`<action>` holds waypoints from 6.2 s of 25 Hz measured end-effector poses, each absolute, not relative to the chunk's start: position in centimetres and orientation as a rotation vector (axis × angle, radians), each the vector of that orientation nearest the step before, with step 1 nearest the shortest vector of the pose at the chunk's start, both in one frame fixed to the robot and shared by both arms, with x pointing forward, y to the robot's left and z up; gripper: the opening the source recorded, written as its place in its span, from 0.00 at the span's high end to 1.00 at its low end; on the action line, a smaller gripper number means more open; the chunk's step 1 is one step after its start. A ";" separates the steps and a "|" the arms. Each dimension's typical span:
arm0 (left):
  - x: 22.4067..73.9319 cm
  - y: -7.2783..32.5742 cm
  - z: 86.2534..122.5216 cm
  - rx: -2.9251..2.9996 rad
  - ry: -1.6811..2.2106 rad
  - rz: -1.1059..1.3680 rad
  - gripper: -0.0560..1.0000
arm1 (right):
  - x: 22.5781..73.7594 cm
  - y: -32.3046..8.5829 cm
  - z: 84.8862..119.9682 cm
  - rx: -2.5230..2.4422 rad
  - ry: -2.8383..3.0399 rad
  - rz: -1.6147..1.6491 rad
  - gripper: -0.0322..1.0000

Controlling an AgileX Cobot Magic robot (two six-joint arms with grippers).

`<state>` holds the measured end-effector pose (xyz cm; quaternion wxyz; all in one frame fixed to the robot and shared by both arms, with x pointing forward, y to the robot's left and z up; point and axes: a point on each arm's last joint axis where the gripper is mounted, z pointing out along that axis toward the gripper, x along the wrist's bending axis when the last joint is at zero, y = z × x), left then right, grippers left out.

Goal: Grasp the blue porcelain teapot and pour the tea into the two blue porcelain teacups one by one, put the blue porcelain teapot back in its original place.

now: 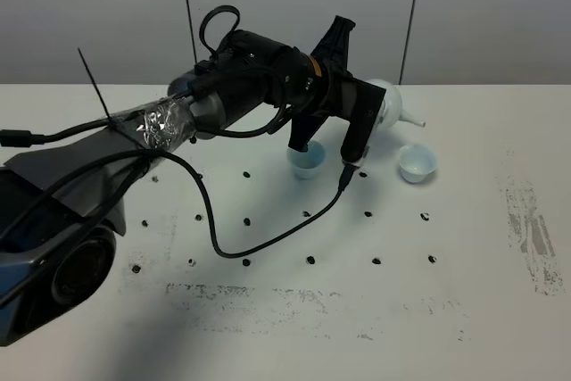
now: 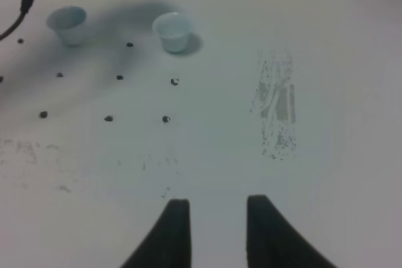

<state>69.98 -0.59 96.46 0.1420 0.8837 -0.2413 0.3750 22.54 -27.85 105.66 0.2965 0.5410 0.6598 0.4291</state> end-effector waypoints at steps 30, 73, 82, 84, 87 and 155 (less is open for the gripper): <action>69.3 -2.1 95.7 2.585 -1.039 1.238 0.88 | 22.5 -27.8 105.7 1.439 1.754 1.141 0.77; 69.4 -2.2 96.0 2.576 -1.161 1.329 0.88 | 22.5 -27.8 105.7 1.439 1.754 1.141 0.77; 69.3 -2.1 95.9 2.607 -1.080 1.296 0.88 | 22.5 -27.8 105.7 1.439 1.754 1.141 0.77; 69.3 -2.1 95.8 2.619 -1.064 1.270 0.88 | 22.5 -27.8 105.7 1.439 1.754 1.141 0.77; 69.1 -2.1 95.6 2.628 -0.997 1.229 0.88 | 22.5 -27.8 105.7 1.439 1.754 1.141 0.77; 59.4 -2.3 96.0 2.560 0.659 0.228 0.88 | 22.5 -27.8 105.7 1.439 1.754 1.141 0.77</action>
